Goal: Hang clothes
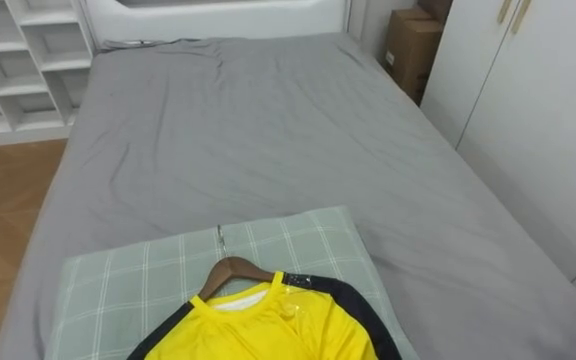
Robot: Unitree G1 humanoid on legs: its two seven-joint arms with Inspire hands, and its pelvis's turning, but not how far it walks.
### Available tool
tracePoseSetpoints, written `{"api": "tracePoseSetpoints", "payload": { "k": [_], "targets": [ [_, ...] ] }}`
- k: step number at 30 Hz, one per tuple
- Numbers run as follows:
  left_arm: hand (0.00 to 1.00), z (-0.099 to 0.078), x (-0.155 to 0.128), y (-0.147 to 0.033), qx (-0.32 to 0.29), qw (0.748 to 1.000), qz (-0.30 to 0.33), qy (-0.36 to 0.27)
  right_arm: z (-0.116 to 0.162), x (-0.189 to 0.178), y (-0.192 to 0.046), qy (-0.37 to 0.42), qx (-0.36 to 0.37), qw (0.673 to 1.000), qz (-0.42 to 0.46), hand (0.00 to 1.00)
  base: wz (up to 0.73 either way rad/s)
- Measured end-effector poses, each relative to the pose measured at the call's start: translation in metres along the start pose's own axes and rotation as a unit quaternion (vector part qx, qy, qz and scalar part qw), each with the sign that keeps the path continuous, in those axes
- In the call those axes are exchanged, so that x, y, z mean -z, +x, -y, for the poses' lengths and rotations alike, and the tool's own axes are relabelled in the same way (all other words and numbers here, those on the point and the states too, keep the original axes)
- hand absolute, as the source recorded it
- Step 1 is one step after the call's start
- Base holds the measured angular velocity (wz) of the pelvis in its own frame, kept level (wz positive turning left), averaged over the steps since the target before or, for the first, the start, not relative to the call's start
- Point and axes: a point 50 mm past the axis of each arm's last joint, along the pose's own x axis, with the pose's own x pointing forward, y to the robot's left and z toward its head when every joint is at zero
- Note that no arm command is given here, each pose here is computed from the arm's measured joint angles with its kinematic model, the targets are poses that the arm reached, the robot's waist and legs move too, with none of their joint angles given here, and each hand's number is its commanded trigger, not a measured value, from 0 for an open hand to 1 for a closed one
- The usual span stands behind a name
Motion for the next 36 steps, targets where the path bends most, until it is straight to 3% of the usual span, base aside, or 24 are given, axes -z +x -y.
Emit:
{"api": "tracePoseSetpoints", "payload": {
  "k": [10,15,24,32,36],
  "targets": [
    [0.0,-0.002,0.003,-0.001,-0.035,0.999,0.005,-0.015,-0.001,-0.002,0.0,0.0,0.0,1.0,0.001,0.0,-0.05],
    [0.0,-0.013,-0.003,-0.002,-0.105,0.994,0.023,-0.016,0.0,-0.002,0.0,-0.001,0.012,1.0,0.001,0.0,0.05],
    [0.0,-0.052,-0.019,-0.013,-0.327,0.941,0.072,-0.039,0.002,-0.004,0.0,-0.013,0.028,1.0,0.004,0.0,0.07],
    [0.0,-0.062,-0.029,-0.024,-0.421,0.897,0.116,-0.062,0.004,-0.005,0.0,-0.023,0.038,0.999,0.007,0.0,0.0],
    [0.0,-0.065,-0.049,-0.033,-0.461,0.868,0.173,-0.059,0.003,-0.01,0.0,-0.052,0.05,0.997,0.015,0.0,0.0]
  ]
}}
